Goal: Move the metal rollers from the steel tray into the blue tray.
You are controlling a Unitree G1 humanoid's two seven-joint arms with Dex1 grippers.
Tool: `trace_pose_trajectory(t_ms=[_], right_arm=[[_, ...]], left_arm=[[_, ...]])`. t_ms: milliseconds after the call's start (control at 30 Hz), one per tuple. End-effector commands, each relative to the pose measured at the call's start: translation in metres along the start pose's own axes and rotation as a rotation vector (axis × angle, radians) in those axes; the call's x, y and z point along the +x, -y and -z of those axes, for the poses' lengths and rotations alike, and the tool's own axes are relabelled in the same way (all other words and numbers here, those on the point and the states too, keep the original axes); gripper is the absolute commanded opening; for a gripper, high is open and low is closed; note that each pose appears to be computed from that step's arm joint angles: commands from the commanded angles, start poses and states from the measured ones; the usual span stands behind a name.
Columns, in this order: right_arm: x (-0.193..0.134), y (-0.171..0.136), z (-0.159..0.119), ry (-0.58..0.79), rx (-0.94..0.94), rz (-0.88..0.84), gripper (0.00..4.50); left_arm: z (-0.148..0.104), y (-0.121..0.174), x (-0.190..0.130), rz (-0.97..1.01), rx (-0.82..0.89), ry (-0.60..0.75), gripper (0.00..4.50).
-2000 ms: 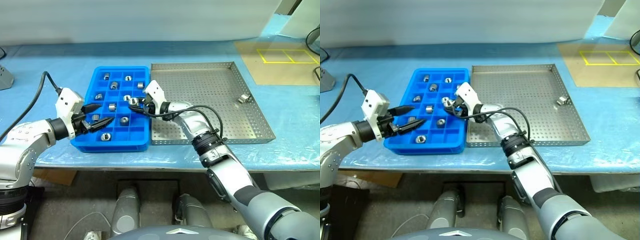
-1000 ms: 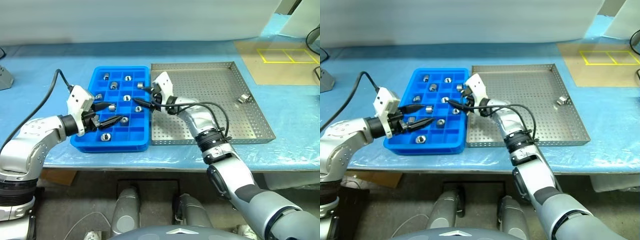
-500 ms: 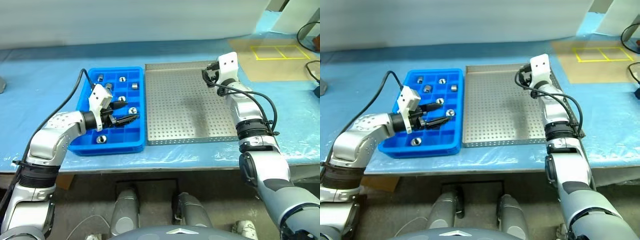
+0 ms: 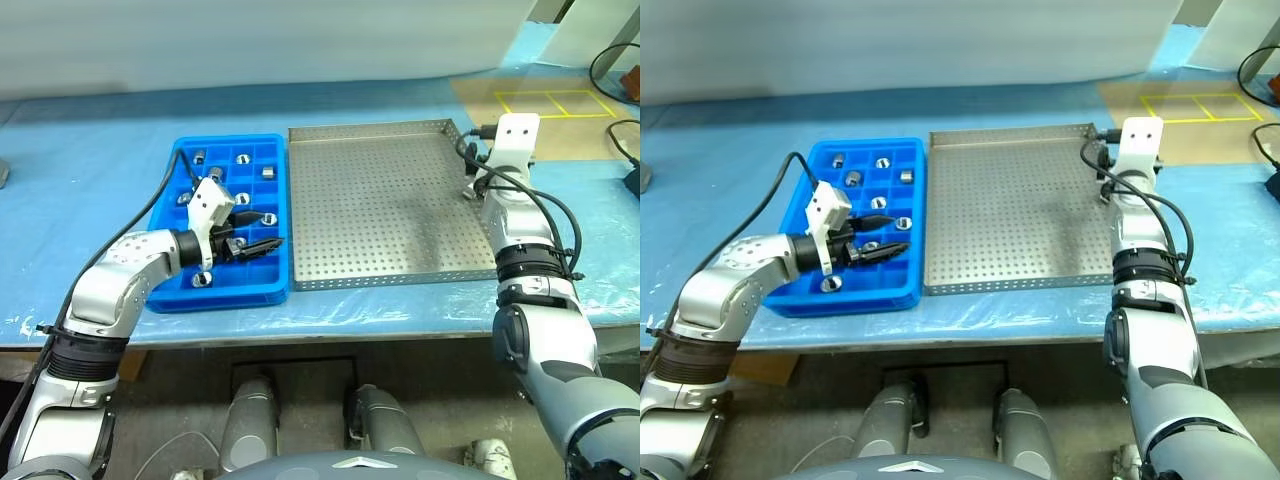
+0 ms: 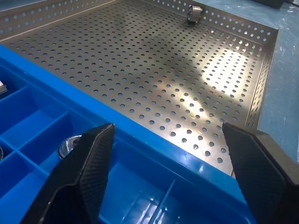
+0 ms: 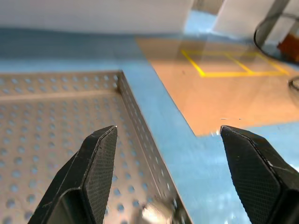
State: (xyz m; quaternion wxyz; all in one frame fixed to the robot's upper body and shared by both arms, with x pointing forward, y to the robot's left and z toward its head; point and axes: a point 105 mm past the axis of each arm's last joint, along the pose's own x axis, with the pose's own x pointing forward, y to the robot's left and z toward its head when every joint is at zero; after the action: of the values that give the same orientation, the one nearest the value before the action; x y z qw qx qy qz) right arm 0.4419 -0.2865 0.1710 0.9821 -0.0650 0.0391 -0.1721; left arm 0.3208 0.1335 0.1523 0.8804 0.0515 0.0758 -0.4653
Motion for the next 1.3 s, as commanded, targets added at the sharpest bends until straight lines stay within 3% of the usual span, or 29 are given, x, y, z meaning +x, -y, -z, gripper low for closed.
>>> trace_pose_trajectory(t_ms=[33,267,1300], right_arm=[[-0.004,-0.011,0.009,-0.069,0.122,-0.034,3.61],[-0.003,-0.02,0.032,-0.15,0.246,-0.044,3.61],[-0.026,-0.031,0.035,-0.123,0.327,0.051,3.61]], left_arm=[[-0.012,0.004,0.001,0.007,0.034,0.036,3.87],[-0.014,0.005,0.003,0.015,0.035,0.036,3.87],[-0.003,0.026,0.005,0.047,-0.027,0.006,3.87]])
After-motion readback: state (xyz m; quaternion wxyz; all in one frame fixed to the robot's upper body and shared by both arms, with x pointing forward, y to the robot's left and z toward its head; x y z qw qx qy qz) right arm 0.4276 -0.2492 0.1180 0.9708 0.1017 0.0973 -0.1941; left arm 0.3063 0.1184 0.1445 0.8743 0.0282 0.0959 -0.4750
